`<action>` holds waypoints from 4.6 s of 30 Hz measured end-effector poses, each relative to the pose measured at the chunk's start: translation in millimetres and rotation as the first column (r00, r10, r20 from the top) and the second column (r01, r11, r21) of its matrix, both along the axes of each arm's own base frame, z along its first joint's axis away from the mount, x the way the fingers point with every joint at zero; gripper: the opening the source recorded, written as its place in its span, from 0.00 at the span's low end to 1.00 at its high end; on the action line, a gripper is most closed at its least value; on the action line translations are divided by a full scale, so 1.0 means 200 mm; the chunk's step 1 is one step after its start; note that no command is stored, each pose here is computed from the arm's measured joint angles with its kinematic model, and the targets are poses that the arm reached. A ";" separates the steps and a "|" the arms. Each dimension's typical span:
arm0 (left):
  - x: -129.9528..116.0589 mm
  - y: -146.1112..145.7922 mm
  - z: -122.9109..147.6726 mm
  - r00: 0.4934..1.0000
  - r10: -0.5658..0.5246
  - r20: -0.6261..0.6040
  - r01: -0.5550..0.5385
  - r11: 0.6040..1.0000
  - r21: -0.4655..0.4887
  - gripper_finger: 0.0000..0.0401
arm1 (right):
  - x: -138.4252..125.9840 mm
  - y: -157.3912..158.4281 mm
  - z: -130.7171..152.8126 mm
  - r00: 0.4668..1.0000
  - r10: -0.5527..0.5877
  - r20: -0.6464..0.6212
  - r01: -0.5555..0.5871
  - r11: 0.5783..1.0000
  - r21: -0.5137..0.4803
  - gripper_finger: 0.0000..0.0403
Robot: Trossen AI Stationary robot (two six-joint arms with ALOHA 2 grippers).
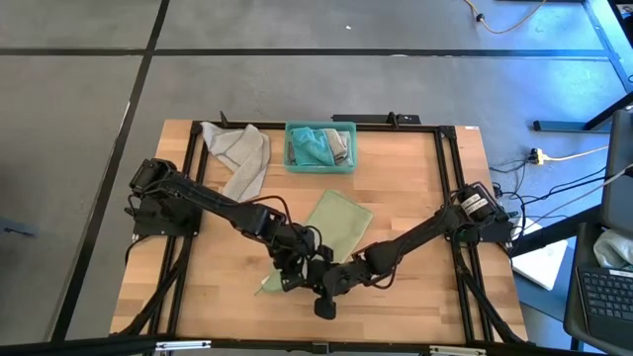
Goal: Fold microfiber towels
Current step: Fold the green towel
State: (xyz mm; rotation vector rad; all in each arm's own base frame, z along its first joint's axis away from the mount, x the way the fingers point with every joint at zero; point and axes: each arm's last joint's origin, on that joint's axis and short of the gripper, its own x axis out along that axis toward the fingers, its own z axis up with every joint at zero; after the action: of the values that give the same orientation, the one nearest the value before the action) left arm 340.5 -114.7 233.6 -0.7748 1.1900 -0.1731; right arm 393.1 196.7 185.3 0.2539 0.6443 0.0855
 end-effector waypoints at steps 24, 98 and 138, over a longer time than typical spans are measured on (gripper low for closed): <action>-0.24 -0.24 0.20 0.954 -0.180 0.239 0.085 0.928 0.363 0.25 | -0.11 -0.01 0.09 0.991 -0.090 -0.103 0.089 0.996 -0.017 0.04; -0.15 -0.56 -0.14 0.985 0.061 0.161 -0.141 0.823 0.550 0.00 | -0.16 -0.14 0.20 0.973 -0.105 -0.204 0.111 0.994 0.015 0.03; 0.23 0.40 -0.01 0.999 -0.036 0.010 0.018 0.706 0.708 0.00 | -0.59 -0.57 0.10 0.824 -0.462 -0.328 0.428 0.887 -0.175 0.06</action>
State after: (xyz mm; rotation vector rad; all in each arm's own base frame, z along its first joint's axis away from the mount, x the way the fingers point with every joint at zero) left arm 385.7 -35.4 231.4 -0.0632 1.1223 0.2551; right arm 275.3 82.9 204.9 0.3279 0.9391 -0.4560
